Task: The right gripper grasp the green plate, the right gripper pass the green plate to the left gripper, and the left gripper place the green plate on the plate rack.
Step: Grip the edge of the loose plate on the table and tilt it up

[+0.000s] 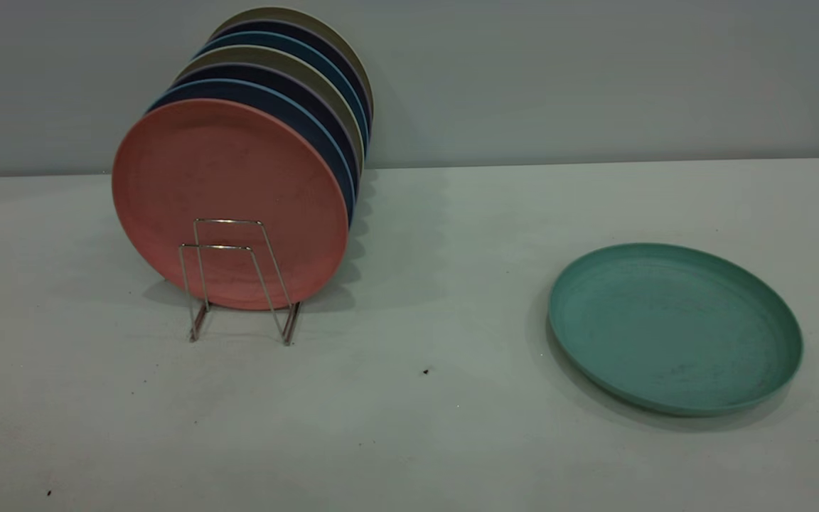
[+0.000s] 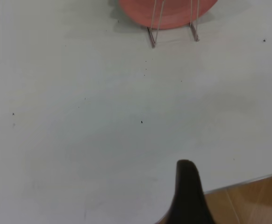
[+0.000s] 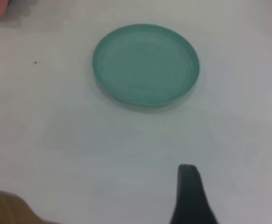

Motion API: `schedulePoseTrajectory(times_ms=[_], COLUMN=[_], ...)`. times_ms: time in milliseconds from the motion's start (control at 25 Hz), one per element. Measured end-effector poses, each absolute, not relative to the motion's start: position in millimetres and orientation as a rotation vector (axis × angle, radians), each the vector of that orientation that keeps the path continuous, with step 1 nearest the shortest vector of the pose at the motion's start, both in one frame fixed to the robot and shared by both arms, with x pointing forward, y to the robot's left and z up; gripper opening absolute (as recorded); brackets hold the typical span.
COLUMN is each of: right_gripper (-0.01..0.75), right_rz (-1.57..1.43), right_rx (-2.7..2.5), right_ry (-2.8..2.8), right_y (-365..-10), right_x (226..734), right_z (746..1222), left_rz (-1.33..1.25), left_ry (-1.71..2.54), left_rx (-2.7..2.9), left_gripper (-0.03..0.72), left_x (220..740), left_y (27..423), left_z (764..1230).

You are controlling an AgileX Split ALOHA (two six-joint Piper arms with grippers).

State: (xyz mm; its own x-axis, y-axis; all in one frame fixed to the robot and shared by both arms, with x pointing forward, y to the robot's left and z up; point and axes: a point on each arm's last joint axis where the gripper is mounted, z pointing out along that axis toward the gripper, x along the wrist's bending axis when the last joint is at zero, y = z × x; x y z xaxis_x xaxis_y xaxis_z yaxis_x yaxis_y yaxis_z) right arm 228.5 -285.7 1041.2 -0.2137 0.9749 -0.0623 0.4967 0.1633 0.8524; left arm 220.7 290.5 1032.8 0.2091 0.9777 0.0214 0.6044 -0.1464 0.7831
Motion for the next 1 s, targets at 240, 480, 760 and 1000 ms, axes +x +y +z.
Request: schedulePoseTrajectory(times_ms=[240, 480, 760, 1000], right_gripper=[0.509, 0.509, 0.509, 0.509], right_rz=[0.954, 1.070, 1.160, 1.164], right_rx=[1.398, 1.332, 1.423, 1.559], right_ry=[1.803, 1.709, 1.788, 1.944], right_y=[-286, -283, -274, -266], right_x=[229, 233, 286, 361], right_z=[1041, 1055, 1067, 1051], left_rz=[0.751, 0.722, 0.575, 0.470], left_ry=[1.455, 1.362, 1.361, 1.348], left_rx=[1.814, 1.693, 1.684, 1.690], left_gripper=[0.561, 0.561, 0.561, 0.561], left_x=[221, 229, 270, 304], left_y=[290, 282, 272, 264], left_z=[1036, 1050, 1062, 1065])
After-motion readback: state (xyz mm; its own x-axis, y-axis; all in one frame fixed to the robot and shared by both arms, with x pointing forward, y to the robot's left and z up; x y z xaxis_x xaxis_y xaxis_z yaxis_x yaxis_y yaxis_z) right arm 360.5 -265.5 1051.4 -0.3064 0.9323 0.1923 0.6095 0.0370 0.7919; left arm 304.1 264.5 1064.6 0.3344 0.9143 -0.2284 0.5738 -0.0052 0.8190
